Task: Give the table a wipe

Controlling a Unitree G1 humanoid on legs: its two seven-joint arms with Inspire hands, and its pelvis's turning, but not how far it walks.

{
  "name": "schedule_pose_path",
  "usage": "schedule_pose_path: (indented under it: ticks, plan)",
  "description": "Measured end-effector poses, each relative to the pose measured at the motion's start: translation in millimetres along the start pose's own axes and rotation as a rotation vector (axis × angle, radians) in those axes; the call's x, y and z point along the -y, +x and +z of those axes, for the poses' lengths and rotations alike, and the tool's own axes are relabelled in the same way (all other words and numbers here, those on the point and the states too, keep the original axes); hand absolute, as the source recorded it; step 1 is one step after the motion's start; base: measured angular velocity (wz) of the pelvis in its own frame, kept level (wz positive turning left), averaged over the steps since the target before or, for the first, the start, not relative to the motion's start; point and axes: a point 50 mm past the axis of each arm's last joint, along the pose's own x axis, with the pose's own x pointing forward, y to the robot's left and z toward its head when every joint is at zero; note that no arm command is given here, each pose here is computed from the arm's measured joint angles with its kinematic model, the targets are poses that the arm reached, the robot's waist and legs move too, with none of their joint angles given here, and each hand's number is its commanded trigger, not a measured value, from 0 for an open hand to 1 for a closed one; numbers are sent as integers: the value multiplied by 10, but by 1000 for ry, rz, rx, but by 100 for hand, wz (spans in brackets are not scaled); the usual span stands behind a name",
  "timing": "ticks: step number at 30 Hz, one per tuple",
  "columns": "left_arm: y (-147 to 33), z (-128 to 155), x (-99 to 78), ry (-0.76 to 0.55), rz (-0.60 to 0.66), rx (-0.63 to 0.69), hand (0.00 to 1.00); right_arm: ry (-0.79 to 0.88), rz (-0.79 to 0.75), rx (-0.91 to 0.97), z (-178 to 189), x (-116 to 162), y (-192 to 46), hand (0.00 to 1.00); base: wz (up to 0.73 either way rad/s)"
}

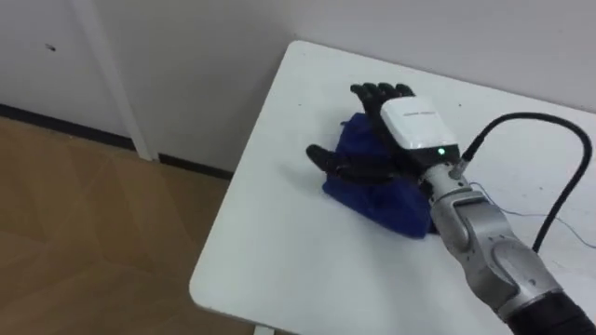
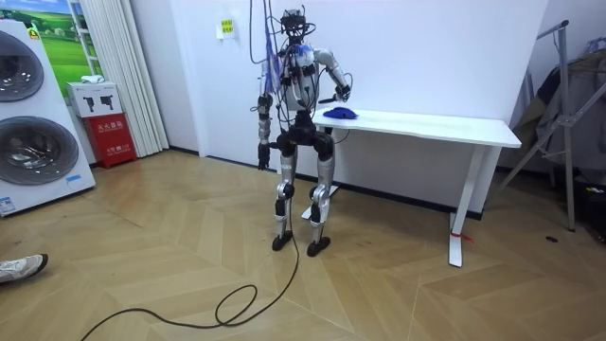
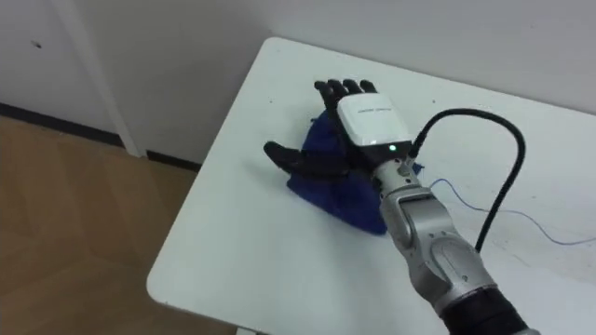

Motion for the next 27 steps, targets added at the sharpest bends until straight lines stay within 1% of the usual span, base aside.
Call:
schedule_pose_path:
  ticks: [1,5,6,8,9,12,19,21,27]
  plan:
    - [0,2,0,0,0,1,0,2,19,-9,-18,-52,-27,0,13]
    - [-8,-38,5,21,-2,-6,0,26,159,-70,-124,-439,-229,0,17]
    - [-5,2,7,50,-7,14,0,48,187,-122,-201,-554,-340,0,61]
    - [5,137,58,79,-23,61,0,54,166,-190,-341,-554,-401,0,27]
    - [0,67,77,82,-30,32,0,37,169,-189,-343,-560,-407,0,-21]
    - [-10,-13,84,90,-36,-1,0,14,198,-184,-347,-631,-473,0,-17]
    - [-10,12,110,78,-50,12,0,-10,238,-201,-382,-711,-543,0,-7]
    - [-21,-44,120,87,-52,-4,0,-9,253,-214,-401,-760,-613,0,-4]
    - [-40,-110,146,83,-78,-19,0,-3,266,-233,-431,-794,-681,0,0]
